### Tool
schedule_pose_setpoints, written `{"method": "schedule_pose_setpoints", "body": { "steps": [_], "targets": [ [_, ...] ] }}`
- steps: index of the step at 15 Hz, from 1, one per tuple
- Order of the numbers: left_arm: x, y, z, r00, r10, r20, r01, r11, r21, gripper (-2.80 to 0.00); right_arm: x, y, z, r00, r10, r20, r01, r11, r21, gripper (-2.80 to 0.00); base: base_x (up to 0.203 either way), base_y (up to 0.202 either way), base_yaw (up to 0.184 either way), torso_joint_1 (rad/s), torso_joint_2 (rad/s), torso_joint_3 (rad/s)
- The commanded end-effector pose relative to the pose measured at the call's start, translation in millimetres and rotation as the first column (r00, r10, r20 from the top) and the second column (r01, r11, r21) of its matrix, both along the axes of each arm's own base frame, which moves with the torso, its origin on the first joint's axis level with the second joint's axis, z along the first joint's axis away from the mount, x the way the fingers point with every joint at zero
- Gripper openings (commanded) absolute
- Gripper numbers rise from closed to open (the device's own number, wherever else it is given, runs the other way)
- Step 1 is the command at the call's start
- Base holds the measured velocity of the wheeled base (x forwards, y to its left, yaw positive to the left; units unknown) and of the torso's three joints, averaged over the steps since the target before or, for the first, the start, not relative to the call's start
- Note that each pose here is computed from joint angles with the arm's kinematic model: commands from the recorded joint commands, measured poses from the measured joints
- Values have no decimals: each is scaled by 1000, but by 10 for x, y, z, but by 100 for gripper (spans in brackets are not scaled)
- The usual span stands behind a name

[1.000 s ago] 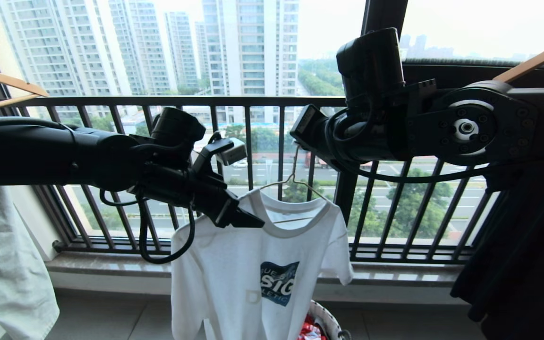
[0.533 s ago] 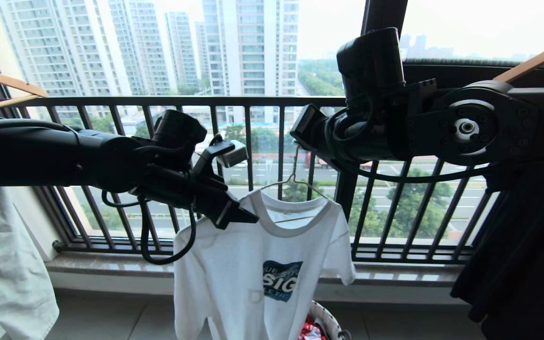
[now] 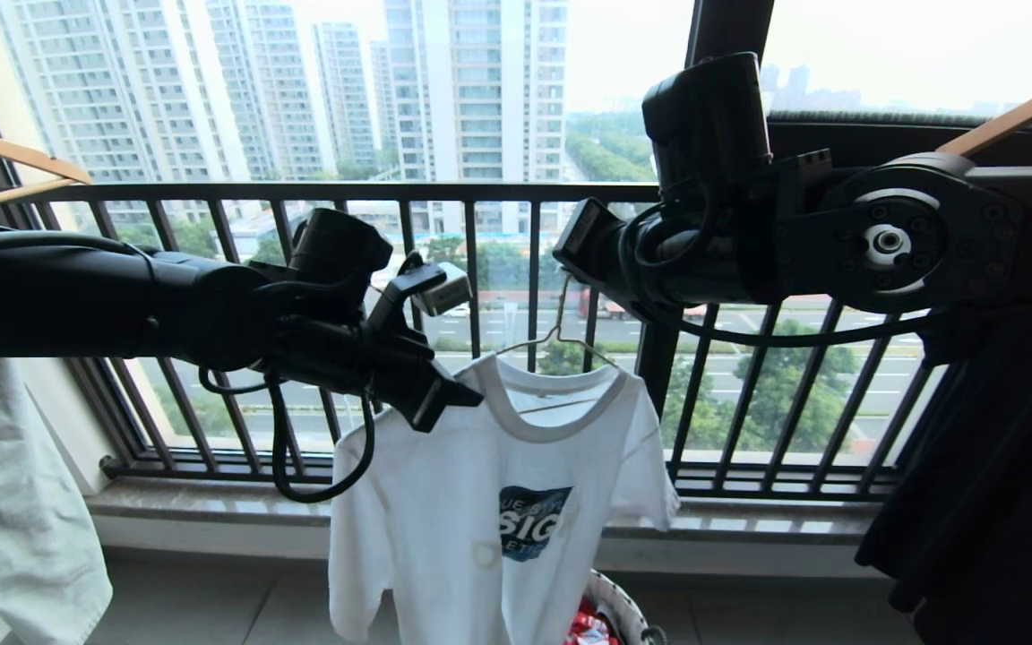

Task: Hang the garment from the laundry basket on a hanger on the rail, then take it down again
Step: Hang the clothes rack on the clothesline

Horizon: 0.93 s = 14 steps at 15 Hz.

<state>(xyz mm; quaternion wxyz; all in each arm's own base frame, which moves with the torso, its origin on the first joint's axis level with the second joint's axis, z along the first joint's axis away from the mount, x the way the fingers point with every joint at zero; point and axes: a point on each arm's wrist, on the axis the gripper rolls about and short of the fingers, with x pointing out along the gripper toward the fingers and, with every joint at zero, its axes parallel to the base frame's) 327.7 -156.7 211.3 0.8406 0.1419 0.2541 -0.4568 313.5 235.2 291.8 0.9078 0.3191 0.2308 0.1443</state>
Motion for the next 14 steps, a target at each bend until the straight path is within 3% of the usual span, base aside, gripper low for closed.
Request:
{"method": "schedule_pose_setpoints", "body": {
  "steps": [1, 9, 10, 14],
  "targets": [
    [-11, 2, 12, 1000, -2, 2, 2, 1000, -2, -280, -1, 1, -6, 1000, 1, -1, -1, 1000, -6, -280, 0, 0, 0, 0, 0, 0],
    [-3, 4, 28, 1000, -1, 10, 1, 1000, -6, -280, 10, 9, -46, 1000, 5, -9, -6, 1000, -23, -280, 0, 0, 0, 0, 0, 0],
    [-6, 6, 33, 1000, -1, 11, 1, 1000, -6, -280, 10, 9, -48, 1000, 5, -10, -5, 1000, -22, 0, 0, 0, 0, 0, 0, 0],
    [-19, 11, 51, 1000, -1, 16, 1, 1000, -8, -280, 10, 10, -45, 1000, 5, -8, -5, 1000, -20, 0, 0, 0, 0, 0, 0, 0]
  ]
}}
